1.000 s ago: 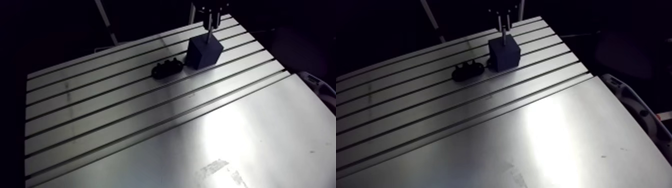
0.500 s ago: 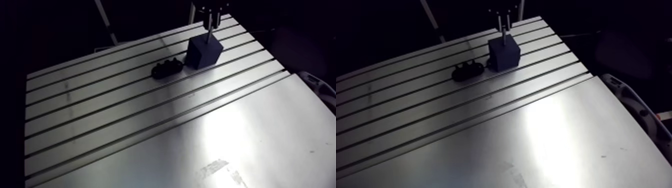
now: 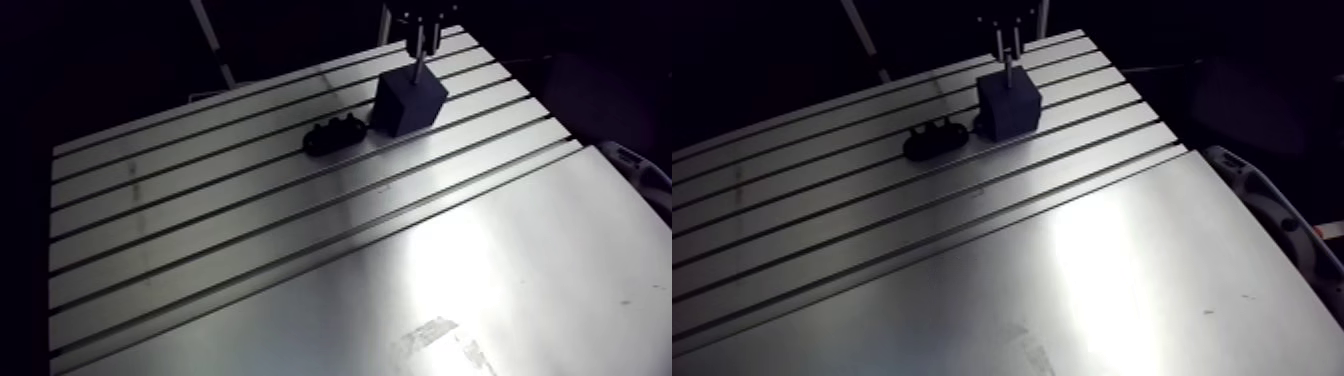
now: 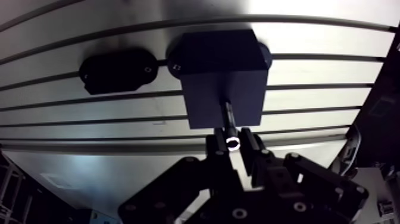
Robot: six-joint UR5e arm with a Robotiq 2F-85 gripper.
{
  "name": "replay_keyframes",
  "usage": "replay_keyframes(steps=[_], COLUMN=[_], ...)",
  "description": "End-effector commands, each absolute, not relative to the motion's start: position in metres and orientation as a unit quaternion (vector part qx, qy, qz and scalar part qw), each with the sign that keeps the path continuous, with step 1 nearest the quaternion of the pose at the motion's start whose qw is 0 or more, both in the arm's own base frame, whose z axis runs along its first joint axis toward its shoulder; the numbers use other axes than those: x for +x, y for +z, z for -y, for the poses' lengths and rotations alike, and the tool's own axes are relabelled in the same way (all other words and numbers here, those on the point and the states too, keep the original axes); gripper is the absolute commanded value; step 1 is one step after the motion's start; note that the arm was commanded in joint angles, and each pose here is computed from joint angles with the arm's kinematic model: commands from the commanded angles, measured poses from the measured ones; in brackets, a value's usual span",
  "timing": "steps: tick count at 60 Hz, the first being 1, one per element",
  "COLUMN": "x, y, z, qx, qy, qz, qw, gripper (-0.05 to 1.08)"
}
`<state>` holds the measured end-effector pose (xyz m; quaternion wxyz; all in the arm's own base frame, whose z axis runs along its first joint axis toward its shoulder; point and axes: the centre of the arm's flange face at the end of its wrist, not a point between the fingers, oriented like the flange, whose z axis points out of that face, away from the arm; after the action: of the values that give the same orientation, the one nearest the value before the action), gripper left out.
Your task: Pick up the M10 bolt and insert it into the hole until fully seated.
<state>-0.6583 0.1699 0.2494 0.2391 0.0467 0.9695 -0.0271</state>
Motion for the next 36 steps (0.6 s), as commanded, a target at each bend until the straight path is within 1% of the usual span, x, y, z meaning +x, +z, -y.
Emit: replay_keyframes(steps=[1,36], x=[-0.6582,-0.6569], y=[0.2487,0.2476], z=[-0.1697,-0.1693], qx=[0.046,0.045], qy=[-0.0274,-0.0276], qz=[-0.969,-0.969], qw=[0.239,0.241], gripper=[1.08,1.08])
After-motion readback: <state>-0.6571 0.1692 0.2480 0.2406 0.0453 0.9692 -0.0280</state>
